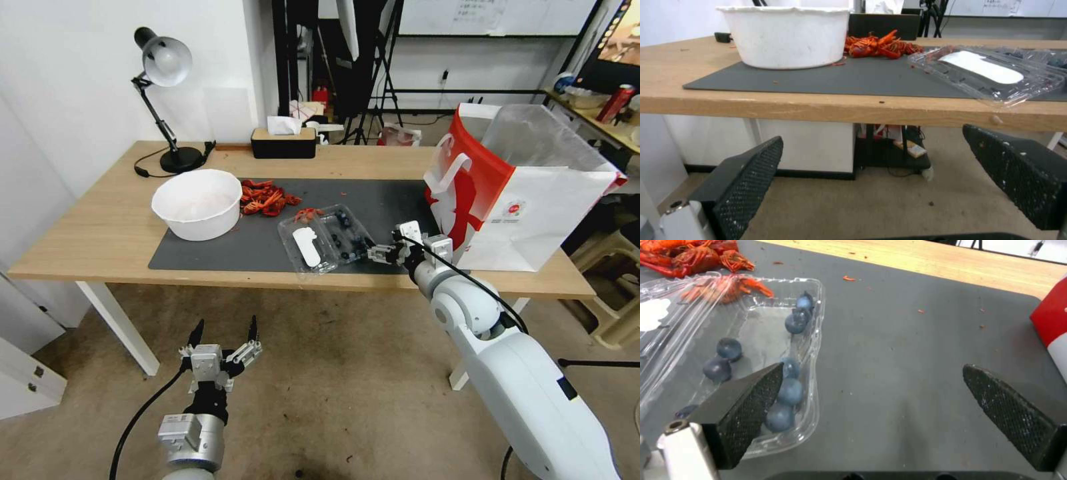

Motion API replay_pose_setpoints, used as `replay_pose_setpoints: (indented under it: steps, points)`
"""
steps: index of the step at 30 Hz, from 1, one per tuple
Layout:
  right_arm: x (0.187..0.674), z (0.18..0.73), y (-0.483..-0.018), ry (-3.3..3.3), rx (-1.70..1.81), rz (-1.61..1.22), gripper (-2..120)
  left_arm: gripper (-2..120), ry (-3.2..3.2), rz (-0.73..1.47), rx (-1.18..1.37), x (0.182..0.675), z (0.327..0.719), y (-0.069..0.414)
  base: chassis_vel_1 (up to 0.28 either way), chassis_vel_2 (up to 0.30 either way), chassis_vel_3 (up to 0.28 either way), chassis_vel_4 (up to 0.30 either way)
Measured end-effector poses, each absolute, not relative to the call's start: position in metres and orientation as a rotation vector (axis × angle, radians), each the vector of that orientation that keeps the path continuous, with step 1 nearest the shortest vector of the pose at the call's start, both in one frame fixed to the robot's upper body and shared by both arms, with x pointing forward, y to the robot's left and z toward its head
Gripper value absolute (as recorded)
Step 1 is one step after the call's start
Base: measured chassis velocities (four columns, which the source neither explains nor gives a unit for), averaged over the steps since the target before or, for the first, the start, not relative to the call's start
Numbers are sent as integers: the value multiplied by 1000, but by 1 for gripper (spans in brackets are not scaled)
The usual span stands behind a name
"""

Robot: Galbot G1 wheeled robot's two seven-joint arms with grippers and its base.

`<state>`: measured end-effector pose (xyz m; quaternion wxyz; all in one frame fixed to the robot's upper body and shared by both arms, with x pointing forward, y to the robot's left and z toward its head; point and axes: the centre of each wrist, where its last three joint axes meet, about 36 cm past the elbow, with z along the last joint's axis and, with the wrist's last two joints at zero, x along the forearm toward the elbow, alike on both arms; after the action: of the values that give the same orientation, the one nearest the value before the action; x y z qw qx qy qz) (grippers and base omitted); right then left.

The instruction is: Close the takeout container lid, then place the container into the takeout bag.

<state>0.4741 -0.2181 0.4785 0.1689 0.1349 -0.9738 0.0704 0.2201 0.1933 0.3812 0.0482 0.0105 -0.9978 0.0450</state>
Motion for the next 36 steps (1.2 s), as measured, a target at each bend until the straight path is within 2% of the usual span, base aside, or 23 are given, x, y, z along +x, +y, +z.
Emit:
replay_pose_setpoints:
  steps: [19,36]
  points:
    - [488,479,-219,-2722,380,220,100,100,-3047,140,30,220,380,194,0,0,0,0]
    - [480,477,-220,-2699,340,227,100,100,-3056,141,30,220,378,193,0,0,0,0]
